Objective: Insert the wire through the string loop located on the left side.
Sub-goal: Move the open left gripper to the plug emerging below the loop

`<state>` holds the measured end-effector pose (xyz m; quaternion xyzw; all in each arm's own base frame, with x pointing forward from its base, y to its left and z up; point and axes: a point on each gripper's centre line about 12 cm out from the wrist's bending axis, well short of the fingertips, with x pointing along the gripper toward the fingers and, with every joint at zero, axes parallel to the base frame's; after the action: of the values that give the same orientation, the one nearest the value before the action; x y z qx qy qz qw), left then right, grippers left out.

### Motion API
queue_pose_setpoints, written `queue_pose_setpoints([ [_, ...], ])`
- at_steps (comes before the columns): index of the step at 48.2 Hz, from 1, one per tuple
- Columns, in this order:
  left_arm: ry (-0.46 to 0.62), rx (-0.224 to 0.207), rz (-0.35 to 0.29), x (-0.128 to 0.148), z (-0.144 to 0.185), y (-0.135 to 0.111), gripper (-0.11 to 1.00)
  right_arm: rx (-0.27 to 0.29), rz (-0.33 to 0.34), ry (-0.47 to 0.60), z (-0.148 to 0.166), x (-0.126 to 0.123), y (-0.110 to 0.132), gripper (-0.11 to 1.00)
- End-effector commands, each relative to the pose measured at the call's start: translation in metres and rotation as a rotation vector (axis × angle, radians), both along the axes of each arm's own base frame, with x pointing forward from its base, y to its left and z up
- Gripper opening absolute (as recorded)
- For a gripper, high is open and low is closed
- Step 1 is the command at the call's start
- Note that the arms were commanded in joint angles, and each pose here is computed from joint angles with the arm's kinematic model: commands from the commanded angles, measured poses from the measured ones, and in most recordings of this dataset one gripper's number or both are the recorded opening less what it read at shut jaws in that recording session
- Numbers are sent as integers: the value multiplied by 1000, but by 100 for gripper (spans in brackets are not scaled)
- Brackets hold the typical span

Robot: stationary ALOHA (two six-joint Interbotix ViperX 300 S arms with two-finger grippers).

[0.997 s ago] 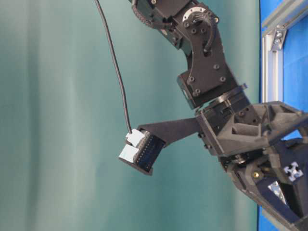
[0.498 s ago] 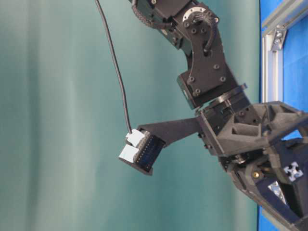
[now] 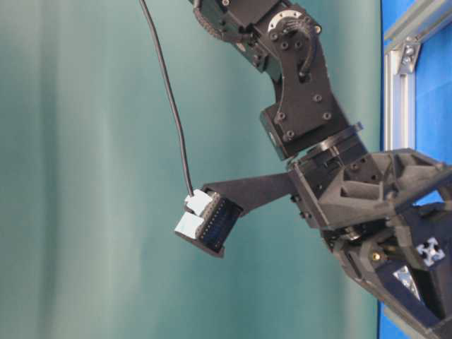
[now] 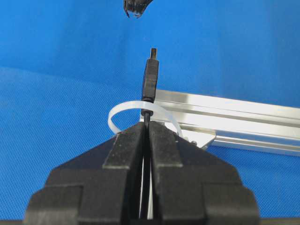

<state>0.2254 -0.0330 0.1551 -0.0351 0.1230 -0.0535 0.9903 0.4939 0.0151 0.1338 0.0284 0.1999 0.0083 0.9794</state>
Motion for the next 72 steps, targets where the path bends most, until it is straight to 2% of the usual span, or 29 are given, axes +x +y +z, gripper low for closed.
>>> queue_pose_setpoints([
  [1, -23, -1, 5, 5, 6, 1, 0, 5, -3, -44, 17, 5, 0, 1],
  [9, -26, 0, 9, 6, 7, 1, 1, 5, -3, -43, 17, 5, 0, 1],
  [13, -29, -4, 10, 6, 8, 1, 10, 5, -3, -44, 17, 5, 0, 1],
  [17, -30, -7, 10, 8, 9, 1, 27, 5, -3, -43, 17, 5, 0, 1],
  [25, -15, -5, 8, 11, 10, 0, 78, 5, -3, -43, 17, 5, 0, 1],
  [29, -4, -4, 9, 12, 10, 0, 91, 5, -1, -43, 16, 5, 1, 1],
  [44, 42, 0, 27, 15, 5, 4, 88, 5, -3, -43, 17, 5, 0, 1],
  [62, 193, 23, 45, 35, -34, 6, 88, 5, -3, -41, 16, 5, 0, 1],
  [72, 191, 25, 45, 37, -34, 6, 88, 5, -1, -38, 15, 4, 1, 1],
])
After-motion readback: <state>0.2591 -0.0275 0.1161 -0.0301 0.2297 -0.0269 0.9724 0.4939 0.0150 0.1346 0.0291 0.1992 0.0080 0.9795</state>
